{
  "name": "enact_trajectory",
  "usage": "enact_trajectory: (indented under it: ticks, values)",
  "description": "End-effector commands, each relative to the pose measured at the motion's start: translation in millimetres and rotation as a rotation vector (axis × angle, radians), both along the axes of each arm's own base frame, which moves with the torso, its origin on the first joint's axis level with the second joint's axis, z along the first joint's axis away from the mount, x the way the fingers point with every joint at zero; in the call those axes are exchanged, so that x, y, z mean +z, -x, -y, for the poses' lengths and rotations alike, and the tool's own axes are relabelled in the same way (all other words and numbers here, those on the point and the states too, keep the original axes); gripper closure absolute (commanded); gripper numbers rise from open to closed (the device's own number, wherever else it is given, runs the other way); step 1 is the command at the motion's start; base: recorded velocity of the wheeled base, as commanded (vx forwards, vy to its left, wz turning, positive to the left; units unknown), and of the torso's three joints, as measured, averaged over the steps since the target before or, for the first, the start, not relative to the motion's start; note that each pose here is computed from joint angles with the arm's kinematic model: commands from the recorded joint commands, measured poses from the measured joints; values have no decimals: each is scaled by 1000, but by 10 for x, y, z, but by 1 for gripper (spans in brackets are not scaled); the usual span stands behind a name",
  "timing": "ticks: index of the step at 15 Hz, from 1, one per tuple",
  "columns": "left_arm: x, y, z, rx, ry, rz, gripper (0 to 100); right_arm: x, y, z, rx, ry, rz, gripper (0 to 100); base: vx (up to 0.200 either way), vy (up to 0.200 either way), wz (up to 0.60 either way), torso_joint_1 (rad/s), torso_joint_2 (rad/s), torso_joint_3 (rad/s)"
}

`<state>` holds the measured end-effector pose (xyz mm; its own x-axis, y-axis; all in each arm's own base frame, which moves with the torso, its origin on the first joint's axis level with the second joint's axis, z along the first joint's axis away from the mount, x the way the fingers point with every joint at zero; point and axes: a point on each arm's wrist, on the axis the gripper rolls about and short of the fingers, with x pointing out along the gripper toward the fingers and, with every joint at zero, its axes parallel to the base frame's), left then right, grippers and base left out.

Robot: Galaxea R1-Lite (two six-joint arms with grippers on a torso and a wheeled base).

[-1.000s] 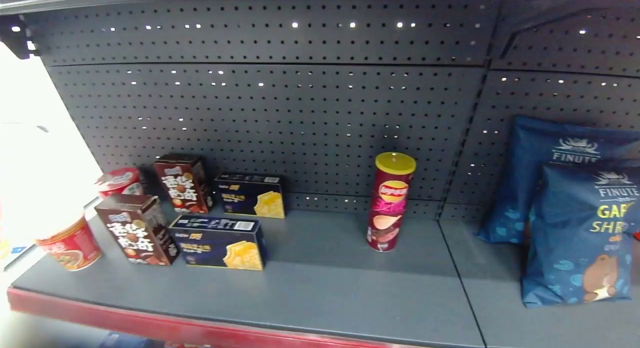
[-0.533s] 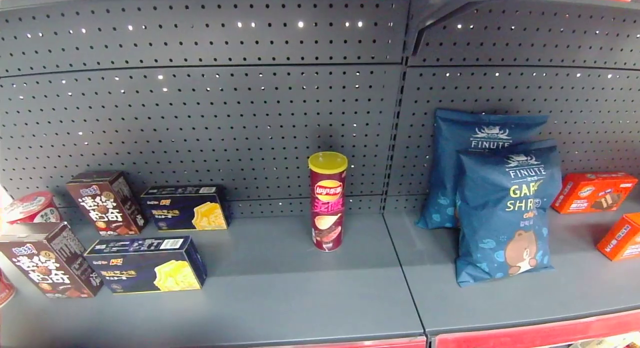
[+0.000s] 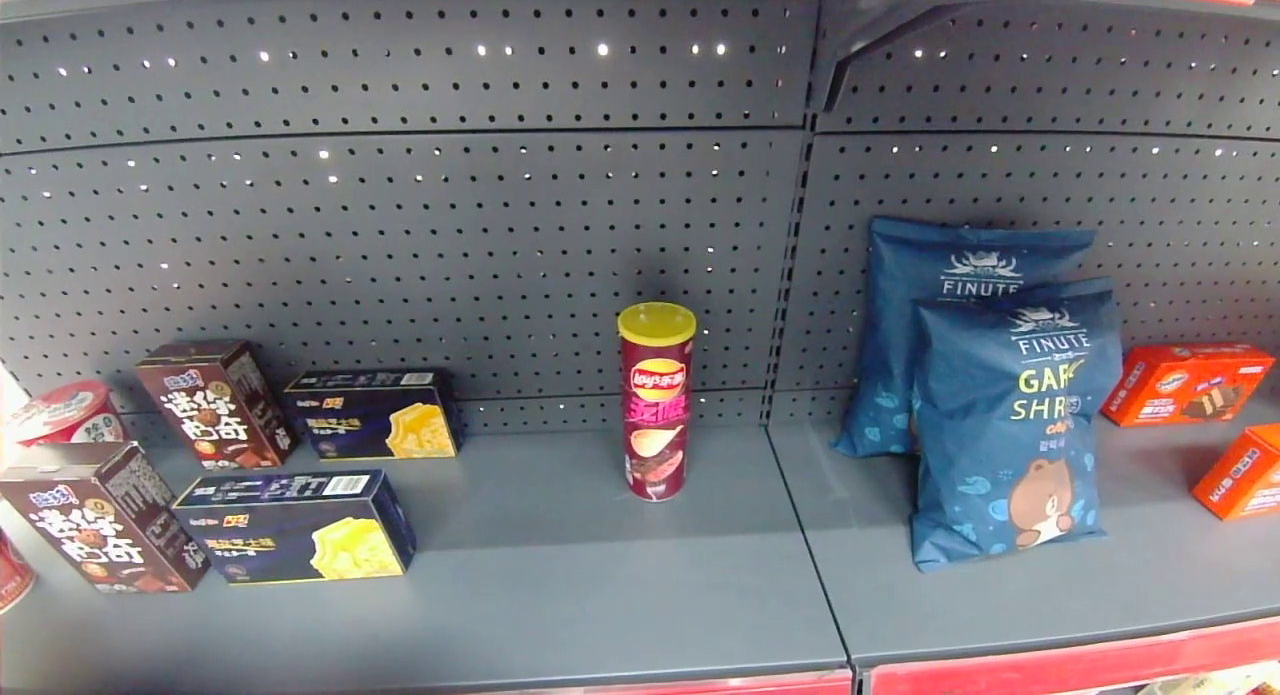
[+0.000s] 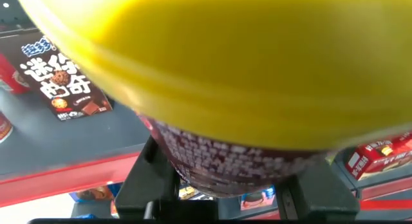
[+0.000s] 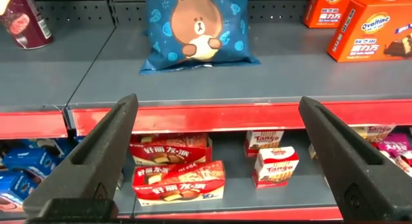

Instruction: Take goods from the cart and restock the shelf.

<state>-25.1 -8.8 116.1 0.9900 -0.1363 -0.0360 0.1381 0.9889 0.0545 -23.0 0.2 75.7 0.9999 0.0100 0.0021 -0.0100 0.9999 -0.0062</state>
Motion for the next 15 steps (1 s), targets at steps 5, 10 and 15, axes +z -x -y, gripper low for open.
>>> enact_trajectory:
  ticks: [5,10,15]
  values:
    - [-51,-9,-1,2,1,-13,100,1,0,0,-1,-3,-2,0,0,0,120,1,0,0]
    - [-43,-7,0,2,1,-10,100,3,-11,1,2,6,-25,0,0,0,0,0,0,0]
    - [-18,2,1,46,-5,2,100,1266,-487,-71,293,139,-101,0,0,0,0,0,0,0]
